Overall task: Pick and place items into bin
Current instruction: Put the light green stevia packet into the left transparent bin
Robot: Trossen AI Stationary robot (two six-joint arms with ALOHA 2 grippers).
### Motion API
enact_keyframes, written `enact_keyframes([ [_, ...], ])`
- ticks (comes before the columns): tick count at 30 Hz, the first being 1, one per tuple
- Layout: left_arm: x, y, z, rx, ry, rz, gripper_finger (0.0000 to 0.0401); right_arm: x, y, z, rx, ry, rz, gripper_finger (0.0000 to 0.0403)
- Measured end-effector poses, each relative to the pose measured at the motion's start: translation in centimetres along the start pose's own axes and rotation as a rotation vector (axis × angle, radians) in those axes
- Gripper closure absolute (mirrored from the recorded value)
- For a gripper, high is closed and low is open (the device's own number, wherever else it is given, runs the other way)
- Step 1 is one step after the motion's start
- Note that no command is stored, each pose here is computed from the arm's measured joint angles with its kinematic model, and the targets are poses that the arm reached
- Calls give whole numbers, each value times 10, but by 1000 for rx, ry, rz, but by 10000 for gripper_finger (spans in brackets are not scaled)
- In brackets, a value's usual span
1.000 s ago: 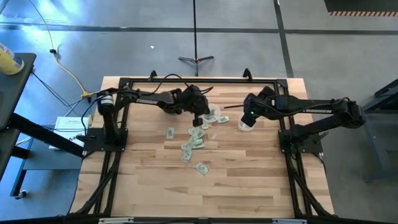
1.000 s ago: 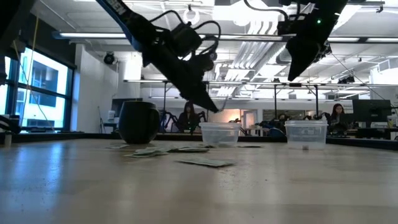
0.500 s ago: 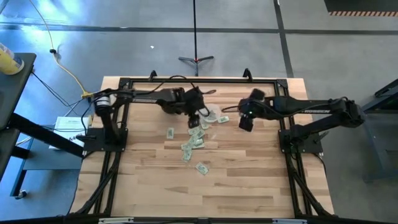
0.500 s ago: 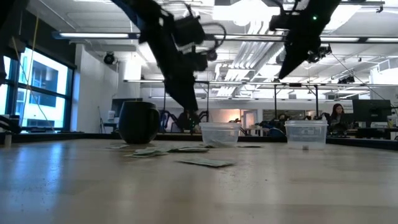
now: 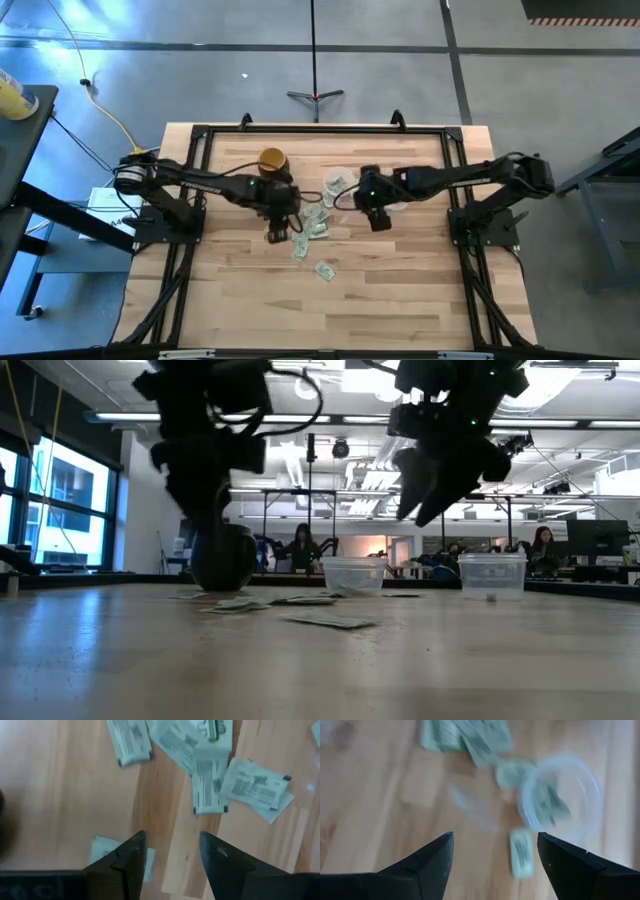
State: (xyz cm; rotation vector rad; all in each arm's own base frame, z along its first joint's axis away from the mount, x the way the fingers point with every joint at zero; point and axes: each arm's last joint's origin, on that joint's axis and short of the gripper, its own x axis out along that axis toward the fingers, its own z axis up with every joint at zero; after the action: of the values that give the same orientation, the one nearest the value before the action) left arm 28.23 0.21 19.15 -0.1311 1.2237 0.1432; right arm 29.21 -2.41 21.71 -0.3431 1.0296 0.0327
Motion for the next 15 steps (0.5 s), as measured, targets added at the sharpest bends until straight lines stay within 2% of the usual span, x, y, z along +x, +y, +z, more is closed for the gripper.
enact_keyframes([
  [4,11,-5,-23,-27,9,26,194,11,7,8,-81,-33,-8,125],
  [6,17,-1,-34,-84,34,54,192,14,10,8,-87,-22,-10,125],
  [9,17,2,-41,-185,10,74,184,16,11,6,-50,10,-28,125],
  [13,14,3,-45,-226,-18,81,172,16,11,5,18,26,-31,125],
  [15,14,12,-46,-285,-17,103,167,16,11,4,46,29,-32,125],
])
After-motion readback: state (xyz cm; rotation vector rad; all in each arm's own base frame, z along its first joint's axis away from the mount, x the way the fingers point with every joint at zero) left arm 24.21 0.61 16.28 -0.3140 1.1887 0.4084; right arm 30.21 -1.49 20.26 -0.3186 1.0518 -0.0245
